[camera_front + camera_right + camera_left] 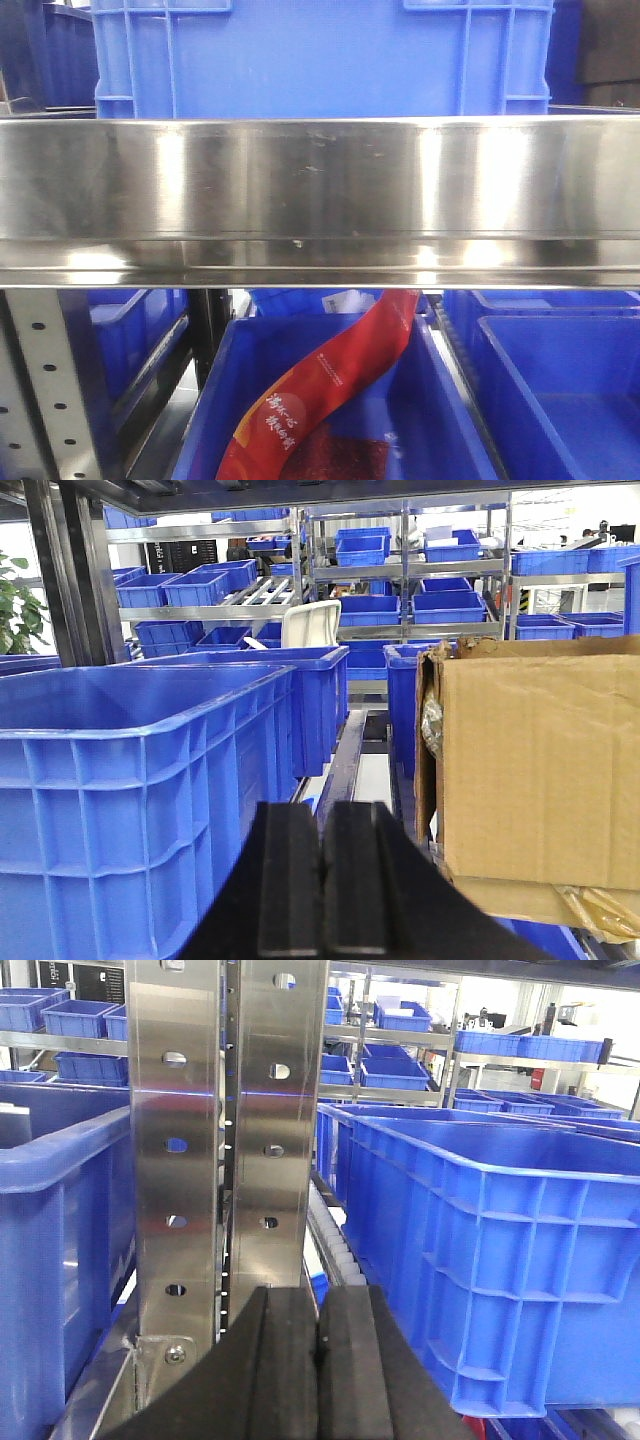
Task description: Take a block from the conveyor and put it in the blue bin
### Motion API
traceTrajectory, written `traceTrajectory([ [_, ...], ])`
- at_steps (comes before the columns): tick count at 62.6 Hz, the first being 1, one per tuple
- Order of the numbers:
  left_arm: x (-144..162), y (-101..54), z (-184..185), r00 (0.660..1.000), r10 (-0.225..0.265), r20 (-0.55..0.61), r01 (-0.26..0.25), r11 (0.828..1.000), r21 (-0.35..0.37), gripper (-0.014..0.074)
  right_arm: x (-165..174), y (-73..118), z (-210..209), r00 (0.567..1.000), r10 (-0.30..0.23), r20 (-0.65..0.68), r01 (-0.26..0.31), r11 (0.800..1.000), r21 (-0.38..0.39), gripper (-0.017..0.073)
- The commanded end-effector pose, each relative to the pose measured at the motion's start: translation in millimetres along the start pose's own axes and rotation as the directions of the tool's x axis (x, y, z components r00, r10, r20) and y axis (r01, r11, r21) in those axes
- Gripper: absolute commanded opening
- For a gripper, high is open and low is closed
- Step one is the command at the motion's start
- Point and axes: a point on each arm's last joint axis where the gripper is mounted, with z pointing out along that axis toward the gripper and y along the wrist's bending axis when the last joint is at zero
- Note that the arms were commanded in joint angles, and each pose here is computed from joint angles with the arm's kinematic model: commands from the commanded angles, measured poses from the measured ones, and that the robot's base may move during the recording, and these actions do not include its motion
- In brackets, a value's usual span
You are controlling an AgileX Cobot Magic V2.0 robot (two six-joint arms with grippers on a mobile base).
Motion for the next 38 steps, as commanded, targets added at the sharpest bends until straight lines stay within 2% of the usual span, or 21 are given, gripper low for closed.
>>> traceTrajectory([
  [1,-2.5,0.1,-1.6,1.000,0.003,0.026,-0.003,1.000,-0.001,-0.0111,-1.9,-0.5,-0.9,1.000,-0.015,0.022,0.015,1.000,0.005,-0.0168],
  [21,-2.5,0.1,-1.6,1.000,0.003,0.026,-0.003,1.000,-0.001,-0.0111,-3.5,-0.5,-1.3,0.999,-0.021,0.047,0.021,1.000,0.006,-0.0168],
  [38,-2.5,0.1,-1.6,1.000,0.003,0.026,-0.003,1.000,-0.001,-0.0111,37.1,-7.8,-27.2,0.998,-0.039,0.042,0.037,0.998,0.055,-0.0168],
])
